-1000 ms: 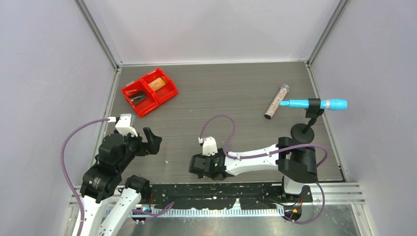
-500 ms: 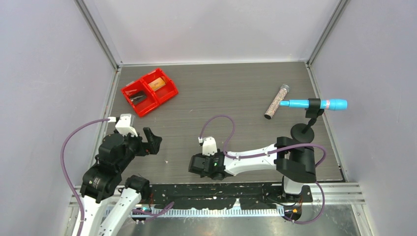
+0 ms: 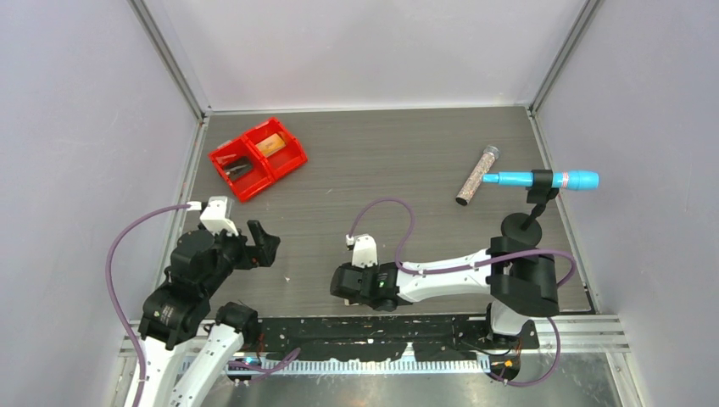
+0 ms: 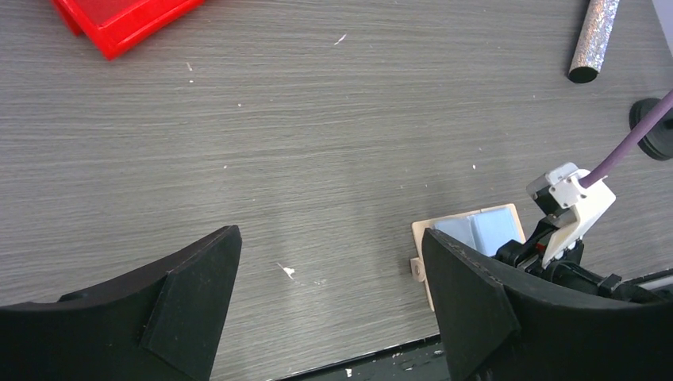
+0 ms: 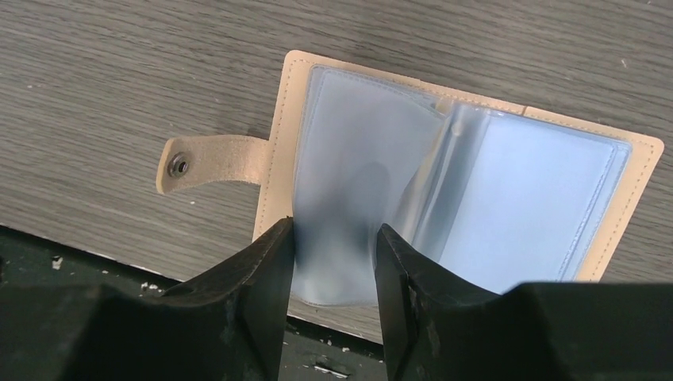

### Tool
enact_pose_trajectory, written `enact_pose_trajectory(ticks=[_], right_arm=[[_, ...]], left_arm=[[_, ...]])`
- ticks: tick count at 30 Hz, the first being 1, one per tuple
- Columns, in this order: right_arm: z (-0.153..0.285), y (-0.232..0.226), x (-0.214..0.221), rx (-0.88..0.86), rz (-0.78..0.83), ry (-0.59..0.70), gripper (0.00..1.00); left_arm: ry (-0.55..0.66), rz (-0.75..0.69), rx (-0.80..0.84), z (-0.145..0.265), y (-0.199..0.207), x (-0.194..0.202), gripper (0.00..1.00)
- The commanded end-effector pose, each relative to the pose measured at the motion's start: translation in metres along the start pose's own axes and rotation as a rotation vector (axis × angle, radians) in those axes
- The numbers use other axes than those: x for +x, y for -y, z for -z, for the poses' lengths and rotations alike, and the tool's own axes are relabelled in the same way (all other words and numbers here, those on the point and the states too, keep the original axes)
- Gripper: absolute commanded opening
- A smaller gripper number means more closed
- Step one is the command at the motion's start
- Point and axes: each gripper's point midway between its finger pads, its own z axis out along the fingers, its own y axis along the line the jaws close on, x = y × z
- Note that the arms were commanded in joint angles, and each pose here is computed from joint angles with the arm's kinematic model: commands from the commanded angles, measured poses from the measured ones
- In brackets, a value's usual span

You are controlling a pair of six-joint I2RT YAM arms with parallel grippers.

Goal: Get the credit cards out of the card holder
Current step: Remove the credit card from the card holder.

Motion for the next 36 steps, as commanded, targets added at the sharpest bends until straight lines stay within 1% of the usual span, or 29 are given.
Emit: enact_pose_trajectory(ticks=[1,4,11,14,17,18,20,21,23,27,28,31,36], right_arm=[[0.01,-0.017,-0.02,-0.107,-0.056,0.057,0.47],[0.009,-0.017,-0.019,-0.124,-0.063,0.054,0.54],[0.009,-0.016,-0.018,-0.14,-0.068,0.051,0.53],[0.011,-0.015,-0.02,-0.146,-0.075,0.056,0.56],[0.013,-0.013,-0.022,-0.151,-0.085,0.064,0.61],[0.014,-0.012,-0.023,-0.151,-0.087,0.066,0.62],[0.014,-0.01,-0.024,-0.148,-0.088,0.072,0.58],[0.014,-0.008,-0.024,-0.145,-0.089,0.073,0.55],[0.014,-0.005,-0.024,-0.14,-0.093,0.075,0.52],[0.013,-0.002,-0.024,-0.134,-0.094,0.078,0.52],[0.013,-0.002,-0.023,-0.134,-0.088,0.078,0.53],[0.013,-0.005,-0.024,-0.122,-0.069,0.067,0.61],[0.009,-0.015,-0.024,-0.128,-0.054,0.052,0.68]], left_arm=[[-0.007,0.0,0.084,-0.004,0.016,-0.001,0.86],[-0.04,0.021,0.13,-0.008,0.025,0.005,0.85],[-0.095,0.073,0.177,-0.015,0.034,0.017,0.84],[-0.115,0.097,0.199,-0.018,0.039,0.022,0.84],[-0.153,0.128,0.231,-0.023,0.045,0.029,0.84],[-0.166,0.145,0.243,-0.025,0.048,0.031,0.84],[-0.192,0.17,0.26,-0.029,0.052,0.036,0.83],[-0.202,0.181,0.263,-0.032,0.053,0.038,0.83],[-0.22,0.2,0.264,-0.037,0.053,0.043,0.82],[-0.246,0.224,0.262,-0.045,0.053,0.051,0.82],[-0.254,0.228,0.259,-0.047,0.053,0.054,0.82],[-0.272,0.236,0.245,-0.051,0.051,0.058,0.82],[-0.262,0.23,0.226,-0.052,0.047,0.057,0.82]])
